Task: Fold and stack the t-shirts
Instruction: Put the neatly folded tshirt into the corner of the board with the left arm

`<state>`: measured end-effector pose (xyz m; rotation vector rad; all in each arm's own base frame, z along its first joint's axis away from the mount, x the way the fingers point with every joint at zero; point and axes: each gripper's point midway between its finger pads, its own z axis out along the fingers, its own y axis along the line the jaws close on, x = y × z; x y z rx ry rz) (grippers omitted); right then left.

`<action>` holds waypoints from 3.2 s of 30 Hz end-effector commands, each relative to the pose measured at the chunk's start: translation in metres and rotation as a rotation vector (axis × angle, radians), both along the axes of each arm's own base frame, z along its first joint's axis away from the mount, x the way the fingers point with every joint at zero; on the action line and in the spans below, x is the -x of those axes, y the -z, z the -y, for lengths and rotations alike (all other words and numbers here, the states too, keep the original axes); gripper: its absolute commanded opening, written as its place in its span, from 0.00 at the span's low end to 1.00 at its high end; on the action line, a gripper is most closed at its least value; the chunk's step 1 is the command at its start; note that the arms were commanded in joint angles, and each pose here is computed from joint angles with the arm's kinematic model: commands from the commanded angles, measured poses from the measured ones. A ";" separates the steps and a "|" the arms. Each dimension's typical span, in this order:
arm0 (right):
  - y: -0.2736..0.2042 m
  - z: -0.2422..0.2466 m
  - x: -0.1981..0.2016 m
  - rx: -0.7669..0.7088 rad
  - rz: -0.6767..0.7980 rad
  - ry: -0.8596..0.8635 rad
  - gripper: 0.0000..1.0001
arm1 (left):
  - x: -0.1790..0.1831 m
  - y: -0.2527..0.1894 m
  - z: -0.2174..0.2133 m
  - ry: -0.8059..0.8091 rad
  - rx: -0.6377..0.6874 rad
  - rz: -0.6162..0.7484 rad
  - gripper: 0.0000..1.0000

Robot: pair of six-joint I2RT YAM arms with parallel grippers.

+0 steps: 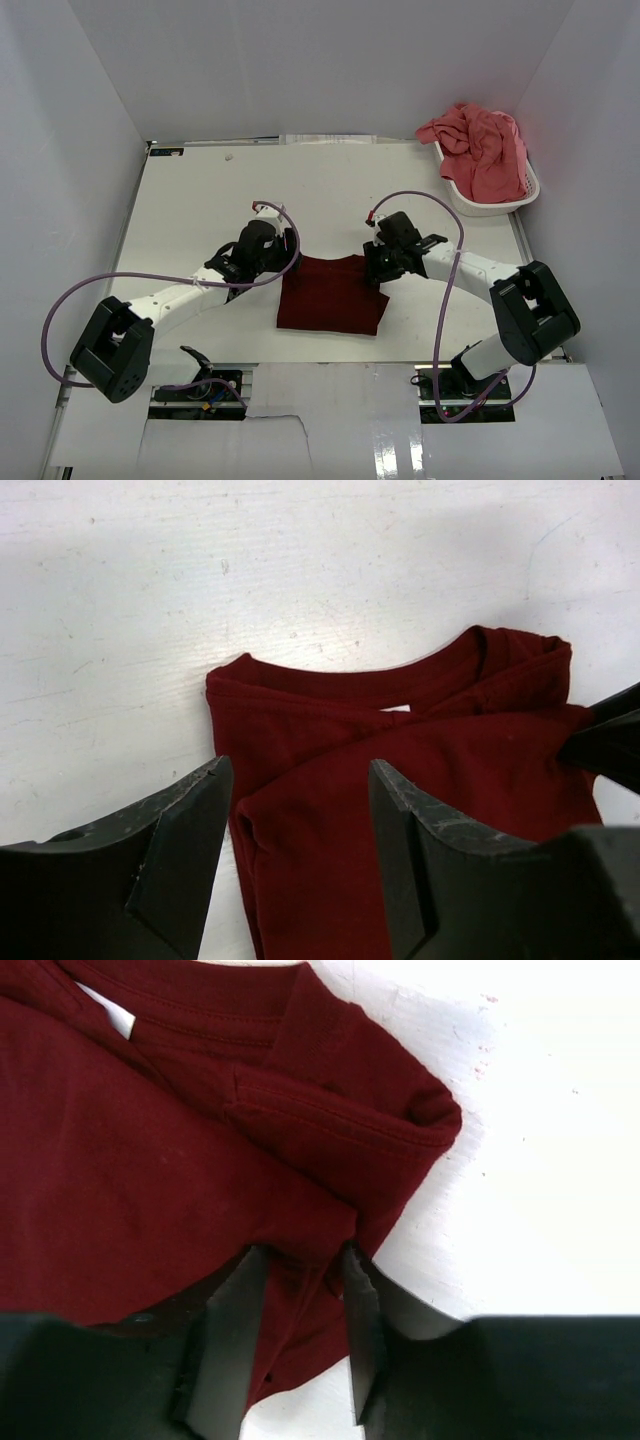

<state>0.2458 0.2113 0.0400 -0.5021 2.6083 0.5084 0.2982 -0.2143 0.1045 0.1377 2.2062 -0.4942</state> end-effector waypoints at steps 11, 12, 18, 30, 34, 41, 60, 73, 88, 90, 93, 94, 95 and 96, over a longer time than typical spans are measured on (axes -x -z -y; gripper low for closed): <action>-0.019 -0.019 -0.022 -0.063 0.063 -0.012 0.08 | 0.018 0.027 0.001 0.019 0.047 -0.043 0.65; -0.019 -0.019 -0.022 -0.064 0.062 -0.013 0.08 | 0.018 0.029 0.001 0.017 0.045 -0.046 0.65; -0.018 -0.020 -0.021 -0.067 0.058 -0.015 0.08 | 0.014 0.041 -0.002 0.016 0.003 -0.050 0.61; -0.023 -0.017 -0.020 -0.065 0.066 -0.006 0.08 | 0.008 0.036 -0.001 -0.003 -0.002 -0.053 0.14; -0.034 -0.017 -0.016 -0.081 0.070 -0.004 0.08 | 0.007 0.013 0.000 -0.009 0.026 -0.023 0.00; -0.048 -0.012 0.002 -0.138 0.069 0.018 0.08 | 0.018 -0.024 0.001 0.005 0.097 0.000 0.00; -0.069 -0.008 0.009 -0.165 0.085 0.044 0.08 | 0.015 -0.027 -0.009 -0.063 0.080 -0.002 0.00; -0.114 0.022 -0.085 -0.105 0.207 0.153 0.08 | -0.082 -0.042 0.008 -0.163 0.056 0.027 0.00; -0.060 0.033 -0.208 -0.113 0.253 0.260 0.08 | -0.212 -0.005 0.052 -0.215 0.048 0.149 0.00; -0.052 0.032 -0.214 -0.123 0.230 0.257 0.08 | -0.218 -0.008 0.051 -0.221 0.034 0.164 0.00; -0.049 0.031 -0.224 -0.130 0.226 0.263 0.08 | -0.229 -0.023 0.051 -0.228 0.030 0.197 0.00; -0.048 0.031 -0.227 -0.131 0.229 0.265 0.08 | -0.231 -0.024 0.051 -0.226 0.030 0.202 0.02; -0.045 0.031 -0.231 -0.130 0.229 0.269 0.08 | -0.233 -0.025 0.051 -0.229 0.031 0.205 0.07; -0.044 0.032 -0.235 -0.129 0.231 0.274 0.08 | -0.236 -0.020 0.052 -0.227 0.024 0.201 0.24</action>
